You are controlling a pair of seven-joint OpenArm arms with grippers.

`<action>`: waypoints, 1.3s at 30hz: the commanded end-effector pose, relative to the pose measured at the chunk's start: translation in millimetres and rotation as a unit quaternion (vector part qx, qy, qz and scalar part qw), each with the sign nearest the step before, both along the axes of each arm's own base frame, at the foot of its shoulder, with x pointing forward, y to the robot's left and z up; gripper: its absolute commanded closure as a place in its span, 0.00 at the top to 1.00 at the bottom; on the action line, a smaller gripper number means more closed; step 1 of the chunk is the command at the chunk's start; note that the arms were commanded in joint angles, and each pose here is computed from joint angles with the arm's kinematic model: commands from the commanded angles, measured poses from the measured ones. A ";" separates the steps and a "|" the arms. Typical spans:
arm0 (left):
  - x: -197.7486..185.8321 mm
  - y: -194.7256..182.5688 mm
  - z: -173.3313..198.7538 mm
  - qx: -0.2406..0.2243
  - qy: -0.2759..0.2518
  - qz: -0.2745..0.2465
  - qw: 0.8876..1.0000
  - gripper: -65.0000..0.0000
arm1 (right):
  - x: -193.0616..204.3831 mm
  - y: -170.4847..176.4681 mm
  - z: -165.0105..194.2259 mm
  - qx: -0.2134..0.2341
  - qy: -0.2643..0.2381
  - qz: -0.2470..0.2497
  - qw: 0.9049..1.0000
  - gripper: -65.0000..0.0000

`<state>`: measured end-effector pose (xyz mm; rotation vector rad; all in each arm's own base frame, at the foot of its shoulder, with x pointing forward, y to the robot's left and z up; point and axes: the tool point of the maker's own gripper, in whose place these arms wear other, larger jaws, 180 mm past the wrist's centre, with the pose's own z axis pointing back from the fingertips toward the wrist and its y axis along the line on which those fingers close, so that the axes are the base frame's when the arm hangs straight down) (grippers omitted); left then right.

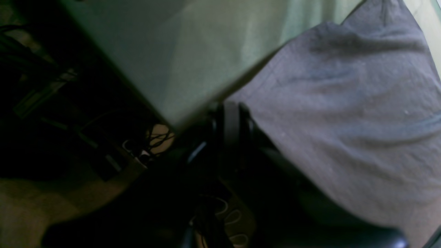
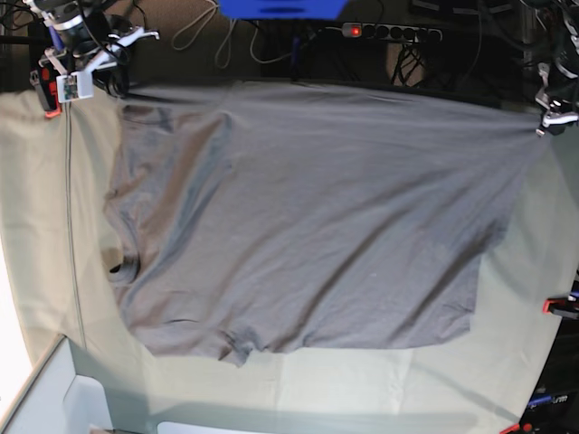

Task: Layout the t-shirt on the table in an organized manner, then fold the t-shirt properly
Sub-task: 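Lift the shirt edge with both grippers and pull it taut, then fold the held edge over onto the shirt body with both grippers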

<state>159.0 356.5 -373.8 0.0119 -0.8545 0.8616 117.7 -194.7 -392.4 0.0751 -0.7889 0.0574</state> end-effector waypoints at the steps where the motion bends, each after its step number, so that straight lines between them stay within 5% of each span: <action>1: 2.2 8.0 8.3 0.016 -0.010 0.003 1.000 0.00 | 1.1 0.1 7.2 0.002 -0.015 0.003 1.000 0.00; 9: 12.5 7.8 -5.2 -0.008 -0.014 0.014 1.000 0.00 | 18.8 2.2 12.3 0.004 -0.036 0.005 0.999 0.00; 23: 105.1 -21.8 31.2 -0.020 -0.108 -0.037 0.993 0.00 | 102.6 2.0 52.1 0.003 -0.148 0.005 0.989 0.00; 39: 160.0 -16.3 18.5 -0.061 -0.118 -0.041 0.990 0.00 | 185.3 -6.1 27.7 -0.047 -0.112 0.014 0.993 0.00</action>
